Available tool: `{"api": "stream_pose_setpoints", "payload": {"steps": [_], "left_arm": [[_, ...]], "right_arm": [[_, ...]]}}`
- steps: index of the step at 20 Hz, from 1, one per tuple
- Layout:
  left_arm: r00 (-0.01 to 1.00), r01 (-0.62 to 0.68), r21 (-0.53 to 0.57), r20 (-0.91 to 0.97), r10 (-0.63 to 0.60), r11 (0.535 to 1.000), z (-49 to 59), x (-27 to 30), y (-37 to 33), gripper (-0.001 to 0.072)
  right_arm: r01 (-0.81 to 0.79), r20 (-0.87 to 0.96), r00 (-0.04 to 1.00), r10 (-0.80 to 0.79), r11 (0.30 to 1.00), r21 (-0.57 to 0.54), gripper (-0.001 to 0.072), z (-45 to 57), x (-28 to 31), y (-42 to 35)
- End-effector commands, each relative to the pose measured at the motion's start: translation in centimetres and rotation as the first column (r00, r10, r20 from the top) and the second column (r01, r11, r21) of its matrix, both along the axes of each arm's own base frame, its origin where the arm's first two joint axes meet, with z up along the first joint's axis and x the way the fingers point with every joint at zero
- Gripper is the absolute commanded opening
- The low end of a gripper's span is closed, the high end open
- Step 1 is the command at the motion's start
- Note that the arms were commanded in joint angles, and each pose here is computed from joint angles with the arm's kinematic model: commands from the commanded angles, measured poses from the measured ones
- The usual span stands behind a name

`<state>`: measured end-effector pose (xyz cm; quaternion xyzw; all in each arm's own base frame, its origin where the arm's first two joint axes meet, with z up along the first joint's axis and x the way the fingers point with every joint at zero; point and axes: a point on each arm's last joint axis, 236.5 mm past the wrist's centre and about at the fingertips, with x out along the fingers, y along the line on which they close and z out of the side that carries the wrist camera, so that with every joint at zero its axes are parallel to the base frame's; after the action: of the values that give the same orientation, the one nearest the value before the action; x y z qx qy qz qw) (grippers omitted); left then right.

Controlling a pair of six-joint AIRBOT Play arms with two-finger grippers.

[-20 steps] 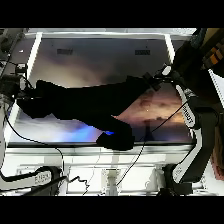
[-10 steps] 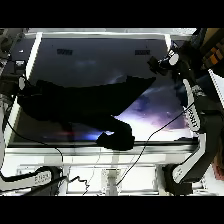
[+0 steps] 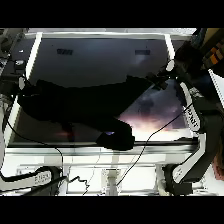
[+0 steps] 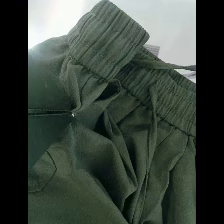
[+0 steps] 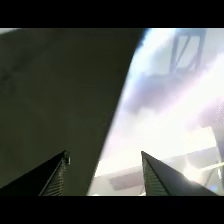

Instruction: Fold the clothes and pants, and hang the long-sleeved shirts on hangers.

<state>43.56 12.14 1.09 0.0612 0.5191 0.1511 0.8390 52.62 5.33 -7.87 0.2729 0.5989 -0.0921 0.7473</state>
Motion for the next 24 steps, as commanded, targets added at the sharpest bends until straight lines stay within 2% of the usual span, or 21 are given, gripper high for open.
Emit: {"api": "stream_pose_setpoints", "payload": {"steps": [1,3,6,7,8,9,10,12,14,18,21,24], "left_arm": [[1.0,0.0,0.001,0.001,0.0,1.0,0.0,0.1,0.0,0.0018],[1.0,0.0,0.001,0.002,0.0,1.0,0.0,0.1,0.0,0.0018],[1.0,0.002,0.001,0.008,-0.002,1.0,0.1,0.2,0.0,0.0019],[1.0,0.004,0.001,0.013,-0.004,1.0,0.1,0.3,0.0,0.0019],[1.0,0.007,0.002,0.02,-0.007,1.0,0.2,0.5,0.0,0.0018],[1.0,0.01,0.003,0.028,-0.01,1.0,0.3,0.7,0.0,0.0019],[0.999,0.011,0.003,0.032,-0.011,1.0,0.3,0.7,0.0,0.0018],[0.998,0.019,0.009,0.056,-0.019,1.0,0.8,1.3,0.0,0.0018],[0.99,0.035,0.019,0.133,-0.037,0.999,2.6,2.8,-0.1,0.0018],[0.897,0.076,0.075,0.431,-0.101,0.994,12.2,7.9,-0.4,0.0018],[0.715,0.072,0.058,0.693,-0.092,0.996,21.7,11.0,-1.2,0.0017],[0.444,0.112,0.025,0.893,-0.073,0.993,31.5,12.2,-2.7,0.0017]], "right_arm": [[0.137,0.015,0.99,-0.137,0.99,0.035,0.053,-2.8,0.2,-0.2],[0.195,0.062,0.978,-0.2,0.978,0.077,0.0528,-3.6,1.5,0.1],[0.269,0.149,0.939,-0.309,0.933,0.241,0.0512,-3.4,5.1,2.3],[0.279,0.164,0.93,-0.328,0.923,0.263,0.043,-3.4,5.7,2.7],[0.275,0.18,0.928,-0.326,0.926,0.259,0.0273,-3.4,5.9,2.7],[0.27,0.202,0.924,-0.323,0.93,0.25,0.0053,-3.2,6.3,2.6],[0.268,0.216,0.921,-0.323,0.93,0.251,0.0008,-2.9,6.6,2.5],[0.214,0.275,0.921,-0.276,0.948,0.234,0.0007,-0.8,7.5,2.4],[0.102,0.395,0.906,-0.156,0.983,0.155,0.0007,3.4,9.1,1.9],[0.055,0.65,0.758,-0.059,0.998,0.026,0.0006,17.0,12.4,-1.1],[0.072,0.794,0.607,-0.026,0.997,-0.023,0.0006,27.6,13.1,-3.8],[0.114,0.882,0.472,-0.01,0.992,-0.05,0.0006,35.3,12.2,-6.4]]}}
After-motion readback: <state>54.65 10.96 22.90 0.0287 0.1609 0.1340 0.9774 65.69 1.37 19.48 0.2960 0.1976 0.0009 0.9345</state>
